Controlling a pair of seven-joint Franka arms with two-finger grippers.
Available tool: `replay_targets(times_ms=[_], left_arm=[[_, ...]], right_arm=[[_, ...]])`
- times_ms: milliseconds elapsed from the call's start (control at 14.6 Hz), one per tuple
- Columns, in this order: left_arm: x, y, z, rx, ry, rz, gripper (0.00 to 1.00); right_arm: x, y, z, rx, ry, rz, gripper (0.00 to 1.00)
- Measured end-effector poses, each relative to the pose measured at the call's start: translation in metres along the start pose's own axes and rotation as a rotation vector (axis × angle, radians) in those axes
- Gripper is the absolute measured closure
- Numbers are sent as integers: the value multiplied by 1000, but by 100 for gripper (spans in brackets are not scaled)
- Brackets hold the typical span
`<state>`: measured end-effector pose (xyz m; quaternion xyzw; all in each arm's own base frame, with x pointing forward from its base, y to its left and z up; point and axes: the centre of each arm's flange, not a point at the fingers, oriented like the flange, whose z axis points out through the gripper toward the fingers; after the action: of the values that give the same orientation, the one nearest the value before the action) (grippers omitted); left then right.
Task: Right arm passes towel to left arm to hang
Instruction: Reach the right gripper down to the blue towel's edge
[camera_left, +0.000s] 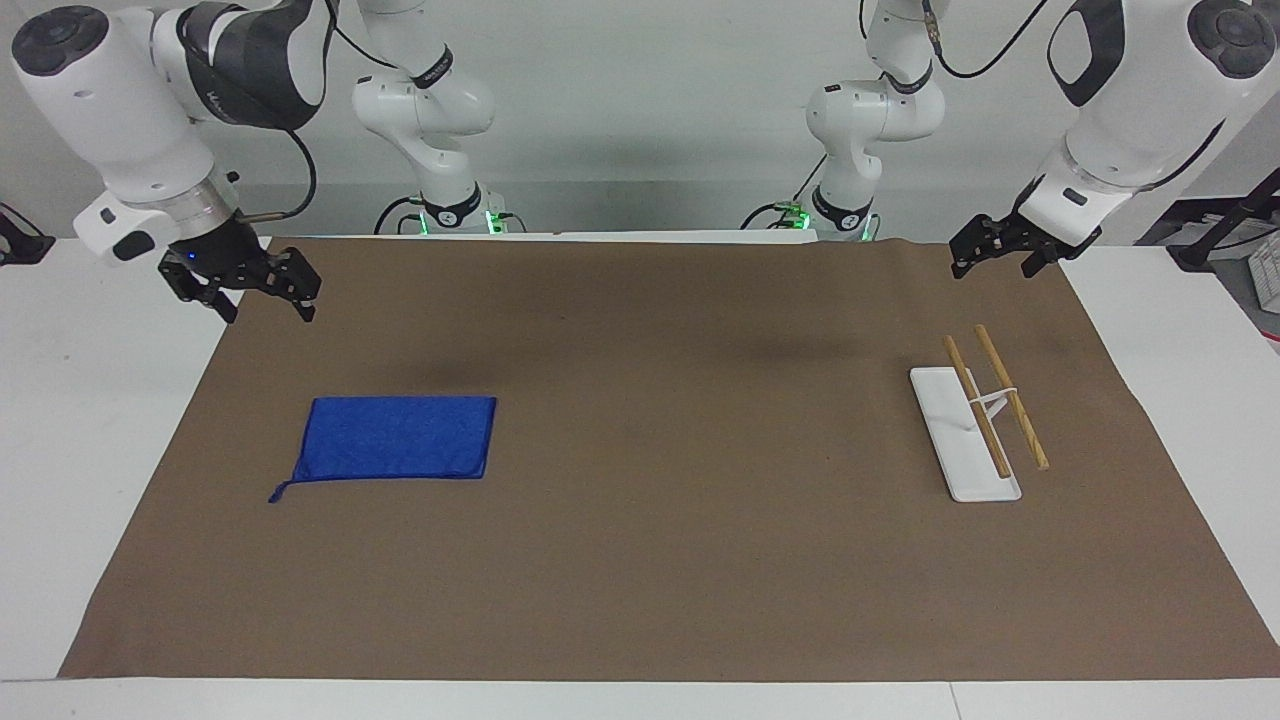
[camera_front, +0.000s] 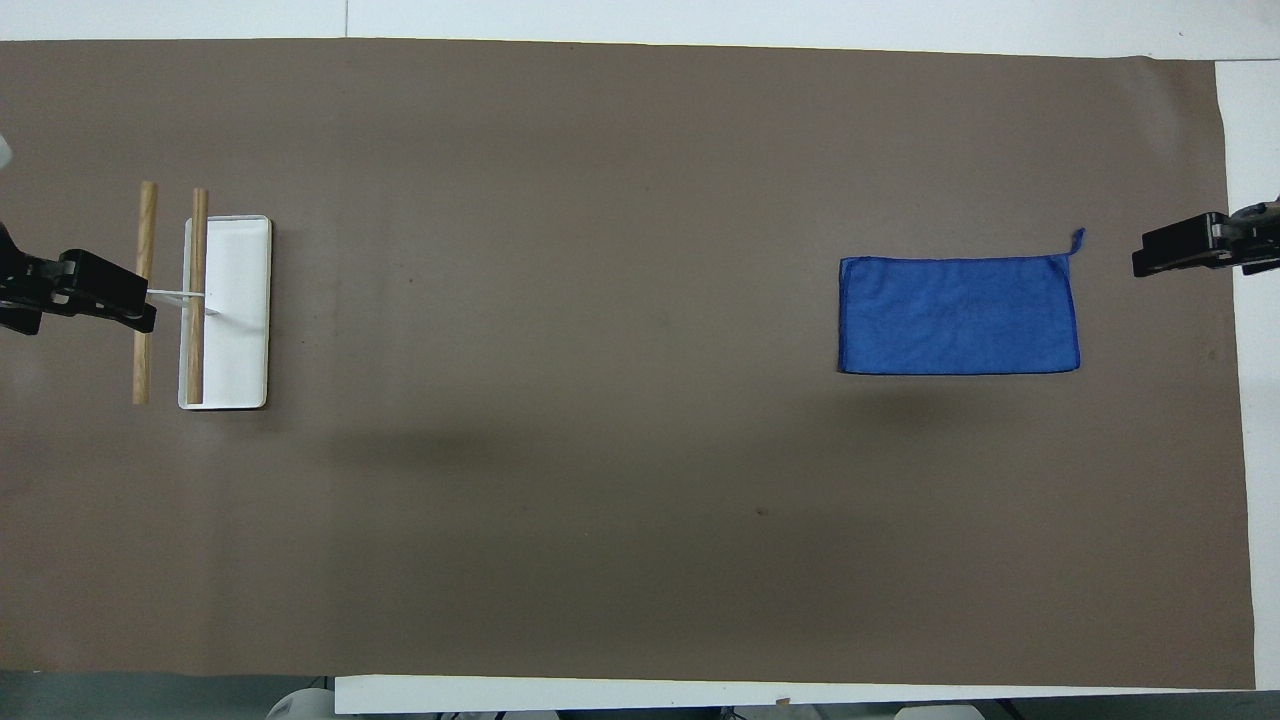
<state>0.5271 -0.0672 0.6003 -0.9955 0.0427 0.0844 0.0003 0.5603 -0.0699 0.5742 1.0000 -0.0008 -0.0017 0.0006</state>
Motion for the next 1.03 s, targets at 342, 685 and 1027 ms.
replay_targets(times_ms=[342, 685, 1027], left_arm=[[0, 0, 0, 0, 0, -1, 0], [0, 0, 0, 0, 0, -1, 0], [0, 0, 0, 0, 0, 0, 0]], right_arm=[[0, 0, 0, 1, -2, 1, 0], [6, -17, 17, 0, 20, 9, 0], [17, -37, 111, -5, 92, -10, 0]])
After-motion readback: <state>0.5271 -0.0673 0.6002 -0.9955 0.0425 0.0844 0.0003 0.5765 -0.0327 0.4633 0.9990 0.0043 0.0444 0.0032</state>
